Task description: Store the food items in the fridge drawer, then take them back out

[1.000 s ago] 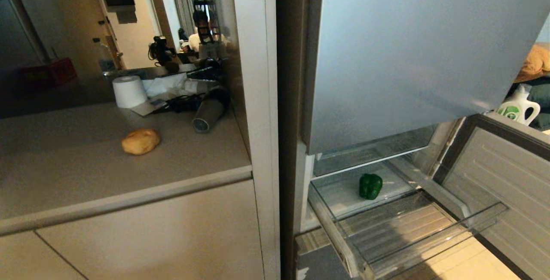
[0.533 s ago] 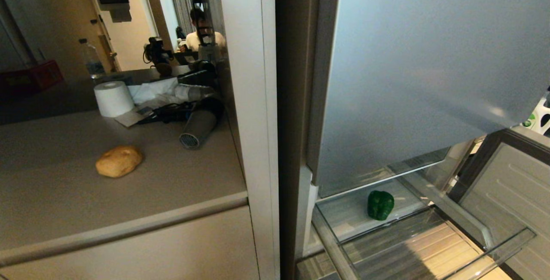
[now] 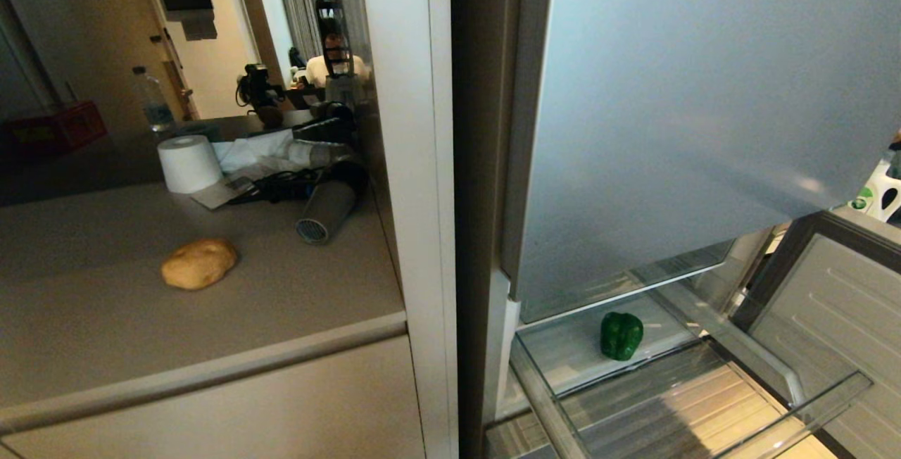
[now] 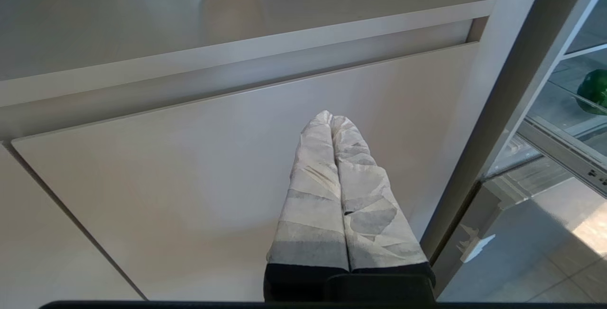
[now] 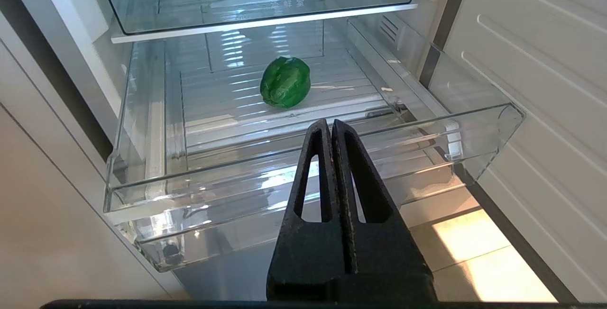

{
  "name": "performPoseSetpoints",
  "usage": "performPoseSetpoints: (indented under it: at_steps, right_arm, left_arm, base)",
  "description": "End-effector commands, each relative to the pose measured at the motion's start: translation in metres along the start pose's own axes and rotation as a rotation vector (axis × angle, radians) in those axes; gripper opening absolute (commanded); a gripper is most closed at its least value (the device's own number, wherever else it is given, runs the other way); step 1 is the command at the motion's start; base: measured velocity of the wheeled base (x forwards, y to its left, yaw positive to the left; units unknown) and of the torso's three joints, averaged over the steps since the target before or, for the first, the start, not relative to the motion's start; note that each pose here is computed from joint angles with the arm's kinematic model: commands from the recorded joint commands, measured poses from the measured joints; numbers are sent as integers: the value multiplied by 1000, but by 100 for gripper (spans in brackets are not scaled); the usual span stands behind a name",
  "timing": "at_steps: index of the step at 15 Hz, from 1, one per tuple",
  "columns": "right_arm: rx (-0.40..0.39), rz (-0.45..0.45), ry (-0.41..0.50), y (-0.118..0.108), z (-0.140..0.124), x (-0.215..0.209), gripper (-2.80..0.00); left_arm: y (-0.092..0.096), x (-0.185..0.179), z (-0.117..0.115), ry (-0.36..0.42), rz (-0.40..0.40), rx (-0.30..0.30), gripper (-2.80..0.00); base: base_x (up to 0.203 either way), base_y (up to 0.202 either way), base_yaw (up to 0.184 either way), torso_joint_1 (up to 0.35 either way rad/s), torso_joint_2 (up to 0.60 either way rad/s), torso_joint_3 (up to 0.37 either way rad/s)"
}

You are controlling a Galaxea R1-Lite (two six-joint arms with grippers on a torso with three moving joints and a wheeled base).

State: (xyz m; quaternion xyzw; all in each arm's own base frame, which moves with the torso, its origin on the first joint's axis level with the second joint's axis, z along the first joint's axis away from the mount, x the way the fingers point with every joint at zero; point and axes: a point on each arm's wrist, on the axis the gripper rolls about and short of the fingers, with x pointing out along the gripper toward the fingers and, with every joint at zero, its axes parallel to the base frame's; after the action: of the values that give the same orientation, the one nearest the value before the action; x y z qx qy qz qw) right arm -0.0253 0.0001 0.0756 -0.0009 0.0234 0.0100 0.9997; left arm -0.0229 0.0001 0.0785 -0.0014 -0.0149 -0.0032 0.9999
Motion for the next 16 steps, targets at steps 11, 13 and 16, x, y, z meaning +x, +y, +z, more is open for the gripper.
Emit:
performPoseSetpoints:
  at_steps: [11,13,16]
  right_arm:
    - [65,-20,286,-1,63,25,-280]
    - [83,26,415,0,79,51,-280]
    - [103,53,588,1,91,101,-280]
  left_arm:
    - [0,1,-3,11,0,0,-280]
    - [0,1,-3,11,0,0,-280]
    - [0,1,-3,10,0,0,-280]
  base:
    - [0,0,0,0,0,0]
    - [0,0,0,0,0,0]
    - [0,0,0,0,0,0]
